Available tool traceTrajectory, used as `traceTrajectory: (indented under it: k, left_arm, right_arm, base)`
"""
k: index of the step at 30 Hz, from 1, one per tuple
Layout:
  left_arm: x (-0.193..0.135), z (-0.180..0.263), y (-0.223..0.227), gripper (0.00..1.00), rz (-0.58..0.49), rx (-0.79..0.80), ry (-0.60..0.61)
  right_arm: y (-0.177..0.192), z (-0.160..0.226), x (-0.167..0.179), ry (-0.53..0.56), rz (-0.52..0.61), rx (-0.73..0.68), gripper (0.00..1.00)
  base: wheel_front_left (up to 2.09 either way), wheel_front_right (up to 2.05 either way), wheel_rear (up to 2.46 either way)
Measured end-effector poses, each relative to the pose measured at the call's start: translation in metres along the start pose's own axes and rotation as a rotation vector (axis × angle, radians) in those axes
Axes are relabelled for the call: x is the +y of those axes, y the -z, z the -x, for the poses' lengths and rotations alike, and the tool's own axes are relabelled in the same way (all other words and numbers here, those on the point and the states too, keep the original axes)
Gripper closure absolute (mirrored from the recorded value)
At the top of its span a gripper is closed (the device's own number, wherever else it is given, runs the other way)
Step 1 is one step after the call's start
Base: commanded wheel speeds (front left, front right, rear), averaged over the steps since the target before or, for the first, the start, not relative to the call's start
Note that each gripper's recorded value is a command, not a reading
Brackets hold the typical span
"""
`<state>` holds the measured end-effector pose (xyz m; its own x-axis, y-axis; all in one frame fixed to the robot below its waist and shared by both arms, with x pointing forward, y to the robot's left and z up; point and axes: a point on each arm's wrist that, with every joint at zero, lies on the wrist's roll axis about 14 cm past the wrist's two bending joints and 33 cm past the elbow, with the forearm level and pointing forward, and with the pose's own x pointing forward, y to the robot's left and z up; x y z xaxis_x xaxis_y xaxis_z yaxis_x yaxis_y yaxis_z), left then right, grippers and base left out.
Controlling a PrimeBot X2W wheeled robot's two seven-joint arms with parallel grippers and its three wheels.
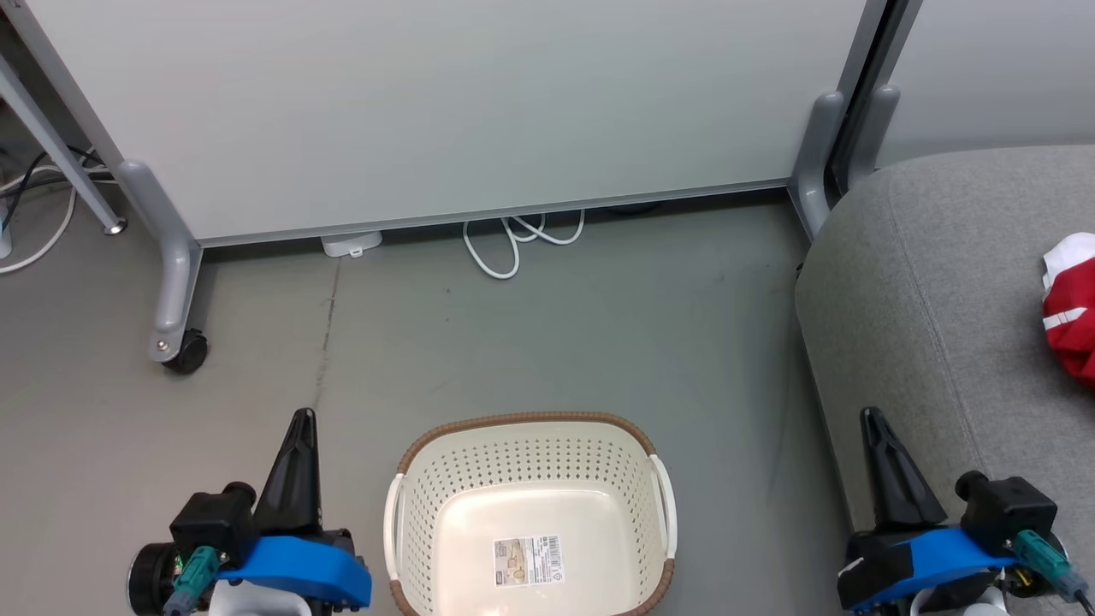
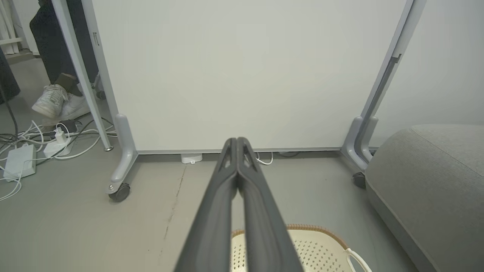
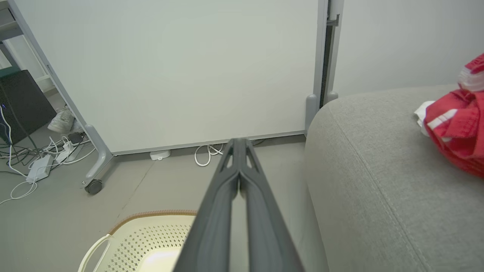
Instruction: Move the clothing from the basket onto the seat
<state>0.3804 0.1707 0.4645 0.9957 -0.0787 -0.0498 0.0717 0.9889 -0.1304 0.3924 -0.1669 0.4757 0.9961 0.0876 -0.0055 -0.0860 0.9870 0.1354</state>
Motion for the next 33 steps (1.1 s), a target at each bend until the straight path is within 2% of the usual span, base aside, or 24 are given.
traceTrajectory:
  k: [33]
  left_arm:
    - [0.021,0.002,-0.001,1.0,0.566,0.016,-0.123]
  right_arm:
    - [0.002,0.005,-0.022,0.131,-0.561,0.029,1.0]
  base:
    - [0.0,0.0,0.0]
